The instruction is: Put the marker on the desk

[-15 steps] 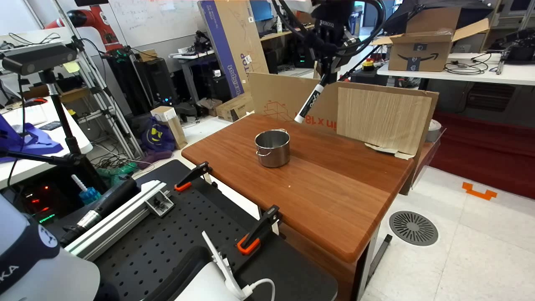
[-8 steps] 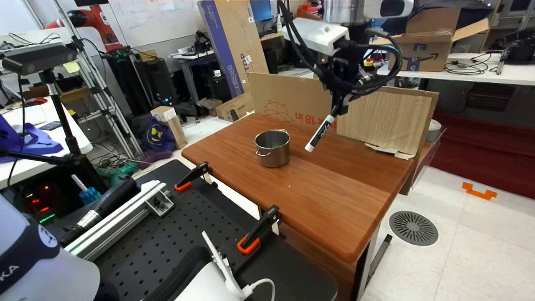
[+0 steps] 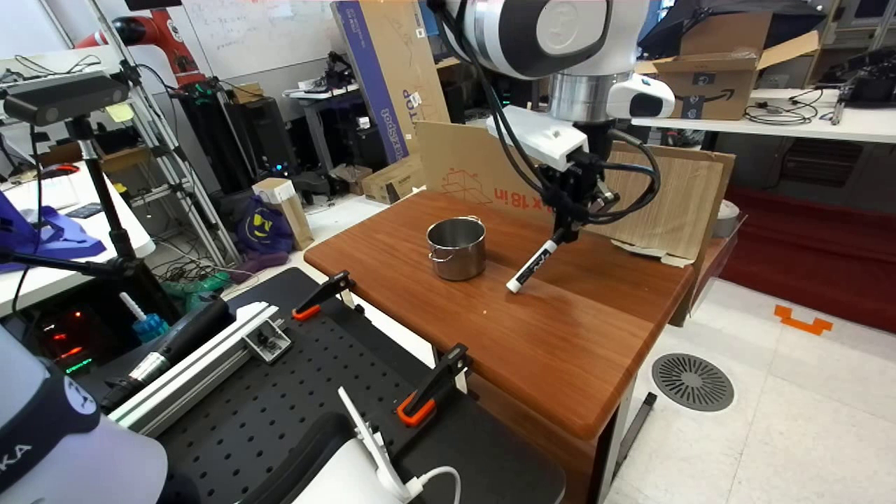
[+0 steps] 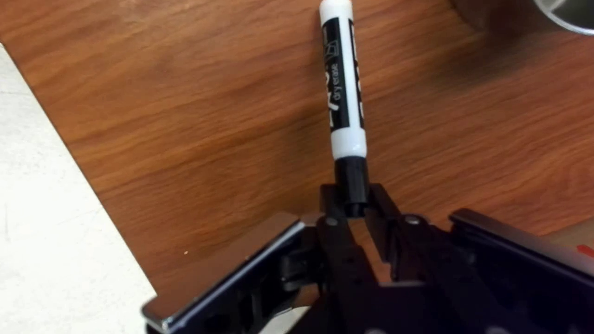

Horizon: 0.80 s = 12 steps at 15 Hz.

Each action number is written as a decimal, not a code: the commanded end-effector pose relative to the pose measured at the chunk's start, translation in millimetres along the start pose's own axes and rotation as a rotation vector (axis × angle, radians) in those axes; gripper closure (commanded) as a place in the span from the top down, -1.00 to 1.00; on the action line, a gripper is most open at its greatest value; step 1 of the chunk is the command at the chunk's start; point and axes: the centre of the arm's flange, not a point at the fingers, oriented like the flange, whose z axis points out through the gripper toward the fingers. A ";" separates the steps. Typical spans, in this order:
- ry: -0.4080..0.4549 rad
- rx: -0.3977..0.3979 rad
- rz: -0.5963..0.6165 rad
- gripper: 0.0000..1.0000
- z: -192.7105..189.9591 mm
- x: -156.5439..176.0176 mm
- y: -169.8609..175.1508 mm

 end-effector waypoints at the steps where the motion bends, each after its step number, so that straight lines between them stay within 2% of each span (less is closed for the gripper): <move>1: 0.001 -0.028 -0.025 -0.91 26.7 21.9 -3.1; 5: -0.027 -0.056 -0.036 -0.91 53.4 31.0 -4.9; 9: -0.025 -0.069 -0.037 -0.91 62.4 38.7 -7.5; 10: -0.022 -0.072 -0.036 -0.75 60.9 40.3 -8.5; 11: -0.021 -0.075 -0.039 -0.12 60.9 41.2 -9.9; 12: -0.018 -0.077 -0.040 -0.10 60.0 41.6 -10.6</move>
